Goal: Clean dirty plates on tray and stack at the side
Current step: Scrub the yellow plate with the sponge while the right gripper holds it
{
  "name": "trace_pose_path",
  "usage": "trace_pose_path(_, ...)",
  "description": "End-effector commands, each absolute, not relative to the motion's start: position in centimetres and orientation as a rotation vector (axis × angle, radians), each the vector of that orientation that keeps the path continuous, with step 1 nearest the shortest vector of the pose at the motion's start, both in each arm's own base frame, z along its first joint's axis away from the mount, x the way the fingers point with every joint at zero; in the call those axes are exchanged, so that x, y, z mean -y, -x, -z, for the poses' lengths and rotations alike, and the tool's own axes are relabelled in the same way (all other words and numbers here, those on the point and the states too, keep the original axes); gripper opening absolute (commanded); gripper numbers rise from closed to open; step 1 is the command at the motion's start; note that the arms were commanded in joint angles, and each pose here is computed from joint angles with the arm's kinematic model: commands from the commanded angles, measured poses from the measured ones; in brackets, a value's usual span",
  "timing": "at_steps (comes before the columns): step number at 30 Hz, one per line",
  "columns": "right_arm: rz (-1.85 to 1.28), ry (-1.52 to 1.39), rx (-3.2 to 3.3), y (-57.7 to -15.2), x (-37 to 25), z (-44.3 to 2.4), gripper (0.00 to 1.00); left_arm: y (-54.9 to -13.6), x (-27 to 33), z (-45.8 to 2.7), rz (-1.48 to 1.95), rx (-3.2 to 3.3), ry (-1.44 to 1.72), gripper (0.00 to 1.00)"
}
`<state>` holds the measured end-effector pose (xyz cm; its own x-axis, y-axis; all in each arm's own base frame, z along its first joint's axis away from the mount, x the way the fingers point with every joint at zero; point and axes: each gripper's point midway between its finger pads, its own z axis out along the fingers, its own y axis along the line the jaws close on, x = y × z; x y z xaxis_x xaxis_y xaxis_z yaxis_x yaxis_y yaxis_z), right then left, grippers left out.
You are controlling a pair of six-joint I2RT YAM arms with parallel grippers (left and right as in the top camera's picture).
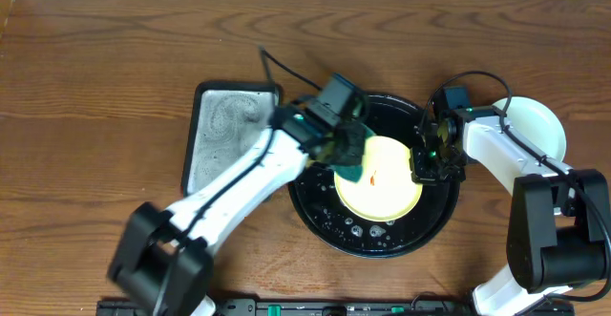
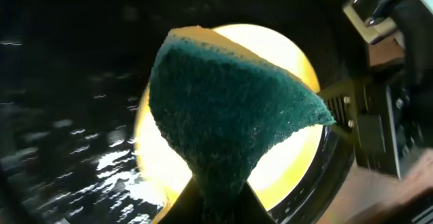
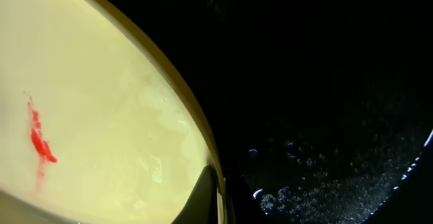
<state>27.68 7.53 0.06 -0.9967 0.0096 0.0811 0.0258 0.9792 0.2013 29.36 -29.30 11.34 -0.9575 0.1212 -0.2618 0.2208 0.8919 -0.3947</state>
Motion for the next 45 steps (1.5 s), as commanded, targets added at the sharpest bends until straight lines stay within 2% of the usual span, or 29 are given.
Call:
trace_pose_path(1,0.303,0.059,3.036,-27.6,-7.5,0.6,0.01,-28.0,32.7,-9.0,0.745,-2.907,-0.218,0.08)
trace_pose_path(7,0.303,0.059,3.035,-27.6,-7.5,0.6,0.01,-26.4,35.9,-4.4,0.787,-3.001,-0.170,0.08)
trace_pose_path(12,0.301,0.060,3.029,-27.5,-7.5,0.6,0.01,-25.7,35.4,-0.7,0.694,-3.073,-0.201,0.08)
trace_pose_path(16,0.299,0.061,3.023,-27.3,-7.4,0.6,0.01,-26.9,30.1,2.0,0.253,-3.081,-0.120,0.08)
trace_pose_path(20,0.297,0.061,3.017,-27.2,-7.4,0.6,0.01,-28.7,23.4,1.5,-0.255,-2.959,-0.088,0.08)
trace_pose_path(22,0.297,0.061,3.017,-27.2,-7.4,0.6,0.01,-29.5,21.2,0.7,-0.428,-2.879,-0.098,0.07)
trace_pose_path(25,0.297,0.061,3.018,-27.2,-7.4,0.6,0.01,-30.1,20.2,0.2,-0.511,-2.829,-0.120,0.08)
trace_pose_path(28,0.297,0.061,3.017,-27.2,-7.4,0.6,0.01,-30.2,21.8,0.7,-0.393,-2.856,-0.105,0.07)
trace_pose_path(33,0.296,0.062,3.014,-27.1,-7.4,0.6,0.01,-28.4,29.4,1.8,0.188,-3.022,-0.093,0.08)
trace_pose_path(38,0.295,0.062,3.014,-27.1,-7.4,0.6,0.01,-26.3,36.3,0.3,0.763,-3.099,-0.056,0.08)
trace_pose_path(45,0.295,0.063,3.012,-27.1,-7.4,0.6,0.01,-23.3,38.3,-0.7,0.950,-3.167,-0.150,0.07)
